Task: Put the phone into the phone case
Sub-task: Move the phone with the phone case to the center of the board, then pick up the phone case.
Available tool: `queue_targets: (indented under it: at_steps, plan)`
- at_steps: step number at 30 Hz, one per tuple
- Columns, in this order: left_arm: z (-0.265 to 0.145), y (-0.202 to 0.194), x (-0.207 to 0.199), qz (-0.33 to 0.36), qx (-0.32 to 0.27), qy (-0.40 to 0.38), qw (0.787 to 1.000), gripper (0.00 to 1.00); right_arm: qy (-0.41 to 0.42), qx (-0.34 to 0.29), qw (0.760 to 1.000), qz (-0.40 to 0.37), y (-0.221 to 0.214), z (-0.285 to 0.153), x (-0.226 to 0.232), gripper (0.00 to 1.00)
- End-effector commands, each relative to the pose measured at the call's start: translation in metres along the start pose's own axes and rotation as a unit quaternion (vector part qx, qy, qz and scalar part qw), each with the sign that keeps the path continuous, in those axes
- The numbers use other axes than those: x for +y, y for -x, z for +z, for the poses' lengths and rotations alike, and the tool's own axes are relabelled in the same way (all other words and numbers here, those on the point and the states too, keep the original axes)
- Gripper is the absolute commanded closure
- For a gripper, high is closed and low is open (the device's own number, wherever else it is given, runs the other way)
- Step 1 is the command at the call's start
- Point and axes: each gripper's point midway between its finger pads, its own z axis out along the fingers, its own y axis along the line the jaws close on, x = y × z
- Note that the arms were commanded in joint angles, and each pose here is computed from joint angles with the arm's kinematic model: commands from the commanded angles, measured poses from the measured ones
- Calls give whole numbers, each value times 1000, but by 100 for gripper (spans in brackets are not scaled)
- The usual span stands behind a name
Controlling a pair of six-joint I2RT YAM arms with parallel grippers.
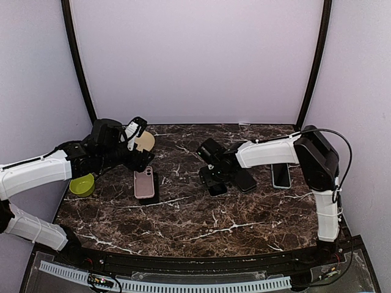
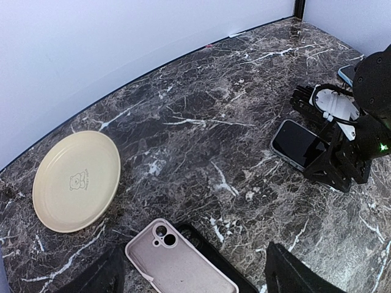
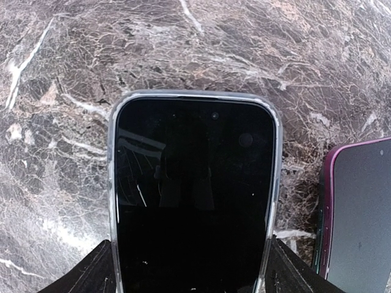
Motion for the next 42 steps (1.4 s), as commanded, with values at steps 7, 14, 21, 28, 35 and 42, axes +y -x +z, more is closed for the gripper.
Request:
queue_targets:
  at_steps: [7,14,21,28,35,42]
  plan:
    - [-4,2,1,4,-10,-4,1000,19,2,-29,999,20,21,0,4,22]
    - [1,-4,0,1,2,-5,1000,19,14,-32,999,16,24,-12,6,7]
    - [28,-36,35,-76,79,28,994,18,39,-62,997,9,39,-46,9,5]
    - [60,-87,61,-205,160,47,964,40,32,-94,995,-3,33,-84,-8,5]
    - [82,-133,62,-273,232,73,931,46,17,-99,995,-7,15,-90,-24,5]
    - [85,-152,63,-279,259,87,921,62,11,-98,995,-14,9,-91,-29,5]
